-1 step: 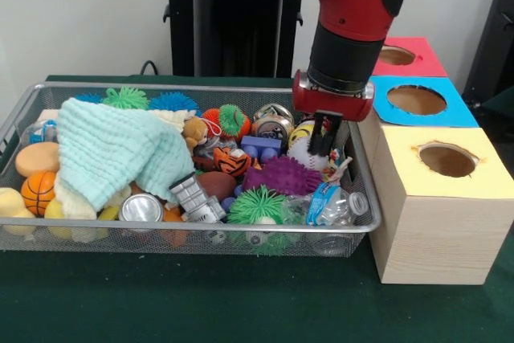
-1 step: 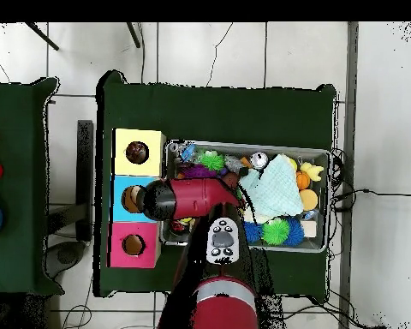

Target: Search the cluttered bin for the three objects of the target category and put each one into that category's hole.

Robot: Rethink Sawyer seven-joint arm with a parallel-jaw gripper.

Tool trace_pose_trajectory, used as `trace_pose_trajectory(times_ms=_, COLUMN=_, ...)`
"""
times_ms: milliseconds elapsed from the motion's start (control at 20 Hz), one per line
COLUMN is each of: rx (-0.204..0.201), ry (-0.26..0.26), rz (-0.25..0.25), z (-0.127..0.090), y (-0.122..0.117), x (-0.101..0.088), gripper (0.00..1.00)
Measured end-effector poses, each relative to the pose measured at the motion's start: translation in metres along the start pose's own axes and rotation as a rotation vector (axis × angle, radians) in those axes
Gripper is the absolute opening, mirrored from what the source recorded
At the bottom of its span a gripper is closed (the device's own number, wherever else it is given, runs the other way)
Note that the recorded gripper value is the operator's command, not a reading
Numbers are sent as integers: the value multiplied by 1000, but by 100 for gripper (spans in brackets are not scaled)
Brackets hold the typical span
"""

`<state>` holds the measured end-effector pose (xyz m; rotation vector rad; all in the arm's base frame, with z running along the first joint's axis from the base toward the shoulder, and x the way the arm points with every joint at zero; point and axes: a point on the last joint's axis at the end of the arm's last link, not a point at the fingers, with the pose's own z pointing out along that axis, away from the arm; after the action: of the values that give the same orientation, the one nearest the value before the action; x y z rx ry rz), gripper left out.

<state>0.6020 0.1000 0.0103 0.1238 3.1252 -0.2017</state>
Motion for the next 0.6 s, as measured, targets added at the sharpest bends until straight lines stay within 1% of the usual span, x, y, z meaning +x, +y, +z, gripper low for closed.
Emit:
trace_pose_trajectory(times_ms=150, rx=1, ry=0, rz=-8, z=0, y=4, x=2, gripper=0)
trace_pose_trajectory(times_ms=350, rx=1, ry=2, rz=-5, z=1, y=2, x=2, gripper=0)
trace_pose_trajectory(times_ms=600, rx=1, ry=3, rz=14, z=3, y=-9, x=-1, gripper=0)
